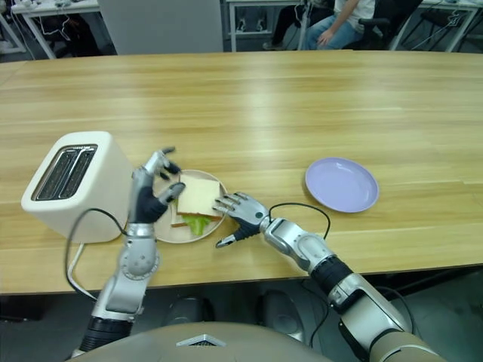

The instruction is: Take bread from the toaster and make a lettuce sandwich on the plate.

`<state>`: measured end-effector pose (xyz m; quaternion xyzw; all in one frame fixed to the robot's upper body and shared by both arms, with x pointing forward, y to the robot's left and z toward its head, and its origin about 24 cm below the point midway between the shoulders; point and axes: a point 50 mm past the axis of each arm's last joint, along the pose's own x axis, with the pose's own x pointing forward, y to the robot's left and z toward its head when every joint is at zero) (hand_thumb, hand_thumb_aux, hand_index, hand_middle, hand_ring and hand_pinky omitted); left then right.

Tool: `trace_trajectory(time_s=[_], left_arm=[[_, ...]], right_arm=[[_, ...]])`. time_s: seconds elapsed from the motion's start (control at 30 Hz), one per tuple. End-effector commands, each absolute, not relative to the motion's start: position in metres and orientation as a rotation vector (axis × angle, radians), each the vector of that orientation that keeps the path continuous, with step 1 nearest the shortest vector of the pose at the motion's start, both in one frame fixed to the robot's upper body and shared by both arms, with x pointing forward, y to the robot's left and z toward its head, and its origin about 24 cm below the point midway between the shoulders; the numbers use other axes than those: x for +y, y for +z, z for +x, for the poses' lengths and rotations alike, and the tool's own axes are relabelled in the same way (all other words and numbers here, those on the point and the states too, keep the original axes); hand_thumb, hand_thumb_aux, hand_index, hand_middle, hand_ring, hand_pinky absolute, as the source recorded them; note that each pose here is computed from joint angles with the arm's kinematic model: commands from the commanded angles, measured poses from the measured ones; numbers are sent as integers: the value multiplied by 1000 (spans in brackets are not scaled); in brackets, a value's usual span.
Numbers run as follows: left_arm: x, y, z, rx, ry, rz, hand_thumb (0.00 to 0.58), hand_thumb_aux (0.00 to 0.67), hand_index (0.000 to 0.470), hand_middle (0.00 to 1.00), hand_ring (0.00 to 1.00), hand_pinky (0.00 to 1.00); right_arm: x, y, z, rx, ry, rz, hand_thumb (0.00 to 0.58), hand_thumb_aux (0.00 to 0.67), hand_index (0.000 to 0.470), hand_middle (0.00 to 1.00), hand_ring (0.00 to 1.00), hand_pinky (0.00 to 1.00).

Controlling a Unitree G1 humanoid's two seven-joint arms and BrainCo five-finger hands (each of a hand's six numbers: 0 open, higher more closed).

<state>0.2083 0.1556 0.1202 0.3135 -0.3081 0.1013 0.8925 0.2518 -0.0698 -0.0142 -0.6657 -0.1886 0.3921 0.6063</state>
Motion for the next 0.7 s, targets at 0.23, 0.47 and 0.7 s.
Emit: trace_trajectory(time_s=[0.23, 0.47, 0.7], left_arm=[[205, 165, 192, -715, 373, 755, 0, 0, 0, 0, 0, 0], [212, 120, 197, -498, 255, 947, 0, 0, 0, 0, 0, 0], [211, 80, 190, -399, 97, 1017, 580, 670, 460, 0, 0, 0]], right_arm=[[-105, -72, 220, -153, 1195, -1690, 0, 0, 0, 0, 0, 0], [-93, -3, 251, -449, 821, -1414, 0, 0, 0, 0, 0, 0], [-130, 50, 251, -488, 544, -934, 0, 0, 0, 0, 0, 0]])
